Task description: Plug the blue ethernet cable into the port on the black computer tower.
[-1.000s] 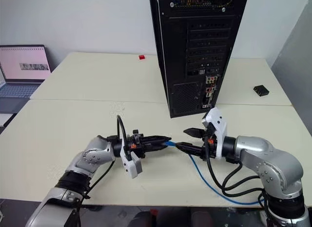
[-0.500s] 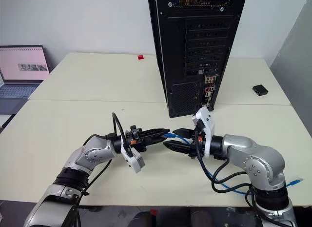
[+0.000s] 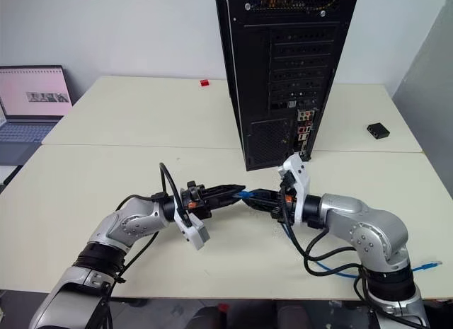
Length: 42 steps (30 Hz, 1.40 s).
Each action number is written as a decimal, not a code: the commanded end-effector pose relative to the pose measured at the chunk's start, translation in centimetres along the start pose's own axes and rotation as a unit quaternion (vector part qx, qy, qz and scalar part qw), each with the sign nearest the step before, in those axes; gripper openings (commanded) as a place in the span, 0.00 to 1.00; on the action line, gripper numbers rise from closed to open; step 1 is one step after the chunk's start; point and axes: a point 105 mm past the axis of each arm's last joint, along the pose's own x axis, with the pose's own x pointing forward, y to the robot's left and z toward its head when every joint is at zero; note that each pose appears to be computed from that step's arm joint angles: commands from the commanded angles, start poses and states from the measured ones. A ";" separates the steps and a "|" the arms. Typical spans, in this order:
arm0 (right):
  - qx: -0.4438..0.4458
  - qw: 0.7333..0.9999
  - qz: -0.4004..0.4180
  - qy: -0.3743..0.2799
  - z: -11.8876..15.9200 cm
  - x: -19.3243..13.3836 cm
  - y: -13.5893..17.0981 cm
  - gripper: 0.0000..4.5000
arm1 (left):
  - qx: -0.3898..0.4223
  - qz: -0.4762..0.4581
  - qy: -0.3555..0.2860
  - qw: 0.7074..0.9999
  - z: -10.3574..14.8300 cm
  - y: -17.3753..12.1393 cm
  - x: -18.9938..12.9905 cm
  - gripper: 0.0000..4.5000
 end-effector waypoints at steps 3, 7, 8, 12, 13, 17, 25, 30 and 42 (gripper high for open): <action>-0.013 0.999 0.025 -0.021 1.3 -0.1 0.9 0.00 | 0.015 0.007 -0.015 1.000 0.6 0.4 0.2 0.06; -0.011 0.999 0.027 -0.019 1.3 -0.2 1.0 0.00 | 0.000 -0.011 -0.023 1.000 0.9 -0.4 0.1 0.06; -0.010 0.999 0.027 -0.018 1.3 -0.2 1.0 0.00 | -0.008 -0.009 -0.026 1.000 1.0 -0.4 0.0 0.06; -0.010 0.999 0.029 -0.012 1.1 -0.3 0.9 0.00 | -0.037 0.000 -0.022 0.999 0.7 -0.2 -0.3 0.25; -0.010 0.999 0.029 -0.012 1.1 -0.3 0.9 0.00 | -0.044 -0.002 -0.019 0.999 0.6 -0.2 -0.3 0.31; -0.022 0.999 0.025 -0.009 1.2 -0.4 0.9 0.00 | -0.073 0.003 -0.004 0.997 0.0 0.1 -0.5 0.49; -0.087 0.993 -0.066 -0.032 2.8 -2.2 -1.0 0.00 | -0.217 0.050 0.081 0.972 -2.4 1.7 -1.8 0.88; -0.136 0.963 -0.214 -0.092 5.3 -3.5 -4.3 0.00 | -0.412 0.040 0.083 0.907 -1.3 2.1 -0.3 0.93; -0.144 0.868 -0.456 -0.134 5.4 -3.4 -8.8 0.00 | -0.554 0.063 0.136 0.819 -0.7 3.5 4.5 0.93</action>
